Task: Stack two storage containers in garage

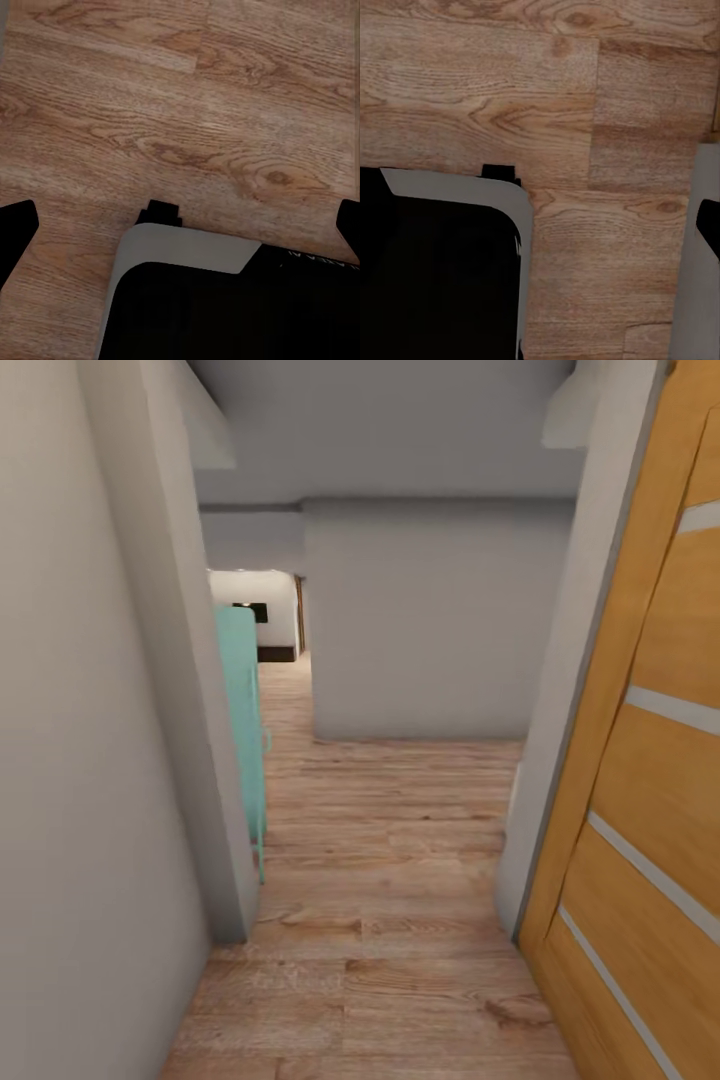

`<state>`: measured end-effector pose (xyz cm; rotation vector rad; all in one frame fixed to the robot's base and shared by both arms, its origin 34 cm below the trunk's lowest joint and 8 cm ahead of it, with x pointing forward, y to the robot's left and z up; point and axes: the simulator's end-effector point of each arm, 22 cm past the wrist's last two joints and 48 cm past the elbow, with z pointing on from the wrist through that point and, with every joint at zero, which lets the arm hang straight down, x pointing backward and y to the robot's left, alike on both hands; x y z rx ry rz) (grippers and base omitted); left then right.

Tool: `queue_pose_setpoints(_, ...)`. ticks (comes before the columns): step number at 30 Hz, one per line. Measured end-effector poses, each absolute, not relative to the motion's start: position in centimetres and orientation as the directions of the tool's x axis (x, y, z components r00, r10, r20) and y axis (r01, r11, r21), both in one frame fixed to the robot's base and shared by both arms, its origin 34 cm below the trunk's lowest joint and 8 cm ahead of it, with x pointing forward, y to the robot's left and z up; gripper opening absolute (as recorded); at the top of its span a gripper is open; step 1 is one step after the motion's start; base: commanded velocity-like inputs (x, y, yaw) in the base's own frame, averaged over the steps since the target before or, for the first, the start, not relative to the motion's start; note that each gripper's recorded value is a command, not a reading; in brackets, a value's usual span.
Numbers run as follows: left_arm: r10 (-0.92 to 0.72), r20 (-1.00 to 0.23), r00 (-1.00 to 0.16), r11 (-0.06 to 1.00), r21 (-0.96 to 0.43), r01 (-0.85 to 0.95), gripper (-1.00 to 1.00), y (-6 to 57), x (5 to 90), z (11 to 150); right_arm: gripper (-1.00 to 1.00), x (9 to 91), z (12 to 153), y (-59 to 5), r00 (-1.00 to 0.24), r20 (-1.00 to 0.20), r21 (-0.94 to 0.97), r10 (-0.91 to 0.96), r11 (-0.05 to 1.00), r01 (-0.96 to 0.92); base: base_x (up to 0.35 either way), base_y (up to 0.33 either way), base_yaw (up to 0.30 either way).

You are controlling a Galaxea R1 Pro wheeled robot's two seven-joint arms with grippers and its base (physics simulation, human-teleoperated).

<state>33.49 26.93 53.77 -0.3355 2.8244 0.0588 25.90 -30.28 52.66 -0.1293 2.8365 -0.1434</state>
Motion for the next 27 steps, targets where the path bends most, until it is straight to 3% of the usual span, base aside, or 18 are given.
queue_pose_setpoints(27,-0.216,-0.295,-0.931,0.974,0.004,-0.228,1.00,26.69,33.49,53.76,1.00,25.80,52.60,-29.83,-0.953,-0.286,-0.096,-0.102,0.992,-0.077,0.322,0.000,0.000)
